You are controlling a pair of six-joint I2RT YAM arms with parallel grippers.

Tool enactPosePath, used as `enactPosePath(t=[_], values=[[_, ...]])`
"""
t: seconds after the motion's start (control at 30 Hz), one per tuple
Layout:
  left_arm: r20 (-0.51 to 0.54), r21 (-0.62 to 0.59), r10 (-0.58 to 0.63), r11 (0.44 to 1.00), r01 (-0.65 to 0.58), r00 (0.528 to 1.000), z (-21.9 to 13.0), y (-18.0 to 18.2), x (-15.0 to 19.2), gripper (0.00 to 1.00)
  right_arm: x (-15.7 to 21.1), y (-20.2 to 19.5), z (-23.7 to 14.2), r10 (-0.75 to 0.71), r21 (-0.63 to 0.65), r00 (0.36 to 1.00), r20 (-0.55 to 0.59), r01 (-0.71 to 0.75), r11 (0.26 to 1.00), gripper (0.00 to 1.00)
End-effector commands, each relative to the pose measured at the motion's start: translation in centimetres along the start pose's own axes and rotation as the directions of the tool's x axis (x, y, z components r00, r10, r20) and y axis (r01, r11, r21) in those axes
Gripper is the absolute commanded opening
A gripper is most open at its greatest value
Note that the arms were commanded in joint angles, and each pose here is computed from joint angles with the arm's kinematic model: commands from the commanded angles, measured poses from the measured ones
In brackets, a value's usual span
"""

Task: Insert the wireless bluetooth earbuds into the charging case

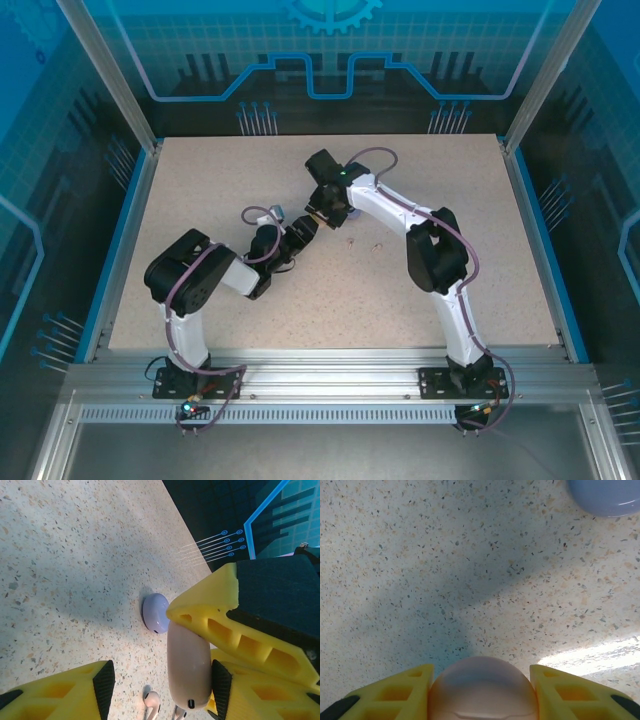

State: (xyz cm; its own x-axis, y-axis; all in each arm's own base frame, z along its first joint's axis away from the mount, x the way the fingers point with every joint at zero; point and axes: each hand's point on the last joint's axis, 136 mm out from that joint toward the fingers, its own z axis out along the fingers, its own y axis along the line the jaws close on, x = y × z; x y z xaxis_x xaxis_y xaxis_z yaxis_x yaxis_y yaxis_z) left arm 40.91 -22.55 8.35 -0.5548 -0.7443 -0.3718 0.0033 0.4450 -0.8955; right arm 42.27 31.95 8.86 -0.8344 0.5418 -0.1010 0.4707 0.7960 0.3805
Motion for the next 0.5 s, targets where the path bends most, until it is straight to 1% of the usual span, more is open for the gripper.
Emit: enactPosePath(t=[0.0, 0.1, 0.17, 0.3, 0.47], values=[[0.003, 0.048, -0.001, 0.999, 0.001, 1.0, 0.9, -1.5, -0.1, 0.56, 1.7, -0.1, 0.2, -0.004, 0.006, 0.998, -0.059, 0.005, 1.0, 0.4], [-0.012, 0.069, 0.009, 0.998, -0.008, 1.0, 1.0, -2.1, 0.6, 0.57, 1.7, -0.2, 0.4, 0.008, 0.006, 0.998, -0.064, -0.008, 1.0, 0.4], [0.015, 0.069, 0.013, 0.998, -0.014, 1.0, 0.7, -2.2, 0.5, 0.58, 1.8, -0.1, 0.4, 0.014, 0.003, 0.998, -0.067, -0.014, 1.0, 0.4], [0.037, 0.068, 0.005, 0.998, -0.008, 0.999, 0.5, -2.2, 0.2, 0.58, 1.6, -0.3, 0.4, 0.031, 0.006, 0.997, -0.064, -0.031, 1.0, 0.4], [0.073, 0.079, -0.013, 0.997, 0.008, 0.997, -0.9, -2.4, -0.3, 0.61, 1.1, -0.9, 0.6, 0.063, 0.021, 0.996, -0.059, -0.062, 0.998, 0.4]])
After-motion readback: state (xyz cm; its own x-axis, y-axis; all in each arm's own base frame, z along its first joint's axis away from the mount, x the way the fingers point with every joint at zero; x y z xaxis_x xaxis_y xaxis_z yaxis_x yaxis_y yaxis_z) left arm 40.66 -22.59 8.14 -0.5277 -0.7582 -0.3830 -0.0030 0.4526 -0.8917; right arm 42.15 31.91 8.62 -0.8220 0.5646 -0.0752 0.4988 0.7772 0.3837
